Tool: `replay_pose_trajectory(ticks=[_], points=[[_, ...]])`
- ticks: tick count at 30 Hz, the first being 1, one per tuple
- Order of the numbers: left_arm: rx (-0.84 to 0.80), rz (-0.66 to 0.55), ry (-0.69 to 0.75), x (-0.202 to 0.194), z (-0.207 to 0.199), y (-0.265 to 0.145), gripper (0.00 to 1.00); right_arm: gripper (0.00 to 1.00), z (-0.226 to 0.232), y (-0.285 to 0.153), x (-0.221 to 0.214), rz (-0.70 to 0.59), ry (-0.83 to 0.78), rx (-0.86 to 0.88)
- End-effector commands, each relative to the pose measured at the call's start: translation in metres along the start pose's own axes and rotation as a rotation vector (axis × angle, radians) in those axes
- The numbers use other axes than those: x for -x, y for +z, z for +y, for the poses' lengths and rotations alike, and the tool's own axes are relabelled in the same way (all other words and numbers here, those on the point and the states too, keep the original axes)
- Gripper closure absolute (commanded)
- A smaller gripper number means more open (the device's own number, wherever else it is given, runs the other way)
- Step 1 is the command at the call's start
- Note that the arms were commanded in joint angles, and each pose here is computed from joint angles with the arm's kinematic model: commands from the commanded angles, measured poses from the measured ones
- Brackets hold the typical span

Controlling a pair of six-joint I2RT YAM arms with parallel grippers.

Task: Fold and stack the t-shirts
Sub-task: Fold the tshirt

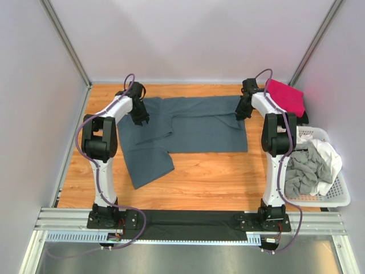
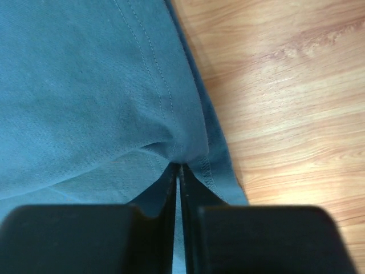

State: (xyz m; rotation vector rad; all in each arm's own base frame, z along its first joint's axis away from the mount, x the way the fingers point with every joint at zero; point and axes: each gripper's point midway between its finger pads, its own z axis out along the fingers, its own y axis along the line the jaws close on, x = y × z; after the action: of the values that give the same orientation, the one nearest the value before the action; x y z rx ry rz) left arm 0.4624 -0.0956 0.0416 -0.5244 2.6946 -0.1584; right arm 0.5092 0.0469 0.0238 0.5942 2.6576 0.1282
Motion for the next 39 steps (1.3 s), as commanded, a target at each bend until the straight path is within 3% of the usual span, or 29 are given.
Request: replay_pose_trajectory(ticks=[1,28,39], points=[[0.012,0.006,-0.004,-0.003,0.002,-0.002,0.61,0.98,-0.001,0.0,0.008,-0.02,-0.011,-0.011],[0.133,0.07,-0.03,-0.018,0.024,0.015,0.62,1.0,-0.05,-0.014,0.058,-0.145,0.008,-0.129],[0.138,0.074,-0.027,-0.019,0.025,0.016,0.62,1.0,-0.054,-0.012,0.082,-0.188,-0.021,-0.091]])
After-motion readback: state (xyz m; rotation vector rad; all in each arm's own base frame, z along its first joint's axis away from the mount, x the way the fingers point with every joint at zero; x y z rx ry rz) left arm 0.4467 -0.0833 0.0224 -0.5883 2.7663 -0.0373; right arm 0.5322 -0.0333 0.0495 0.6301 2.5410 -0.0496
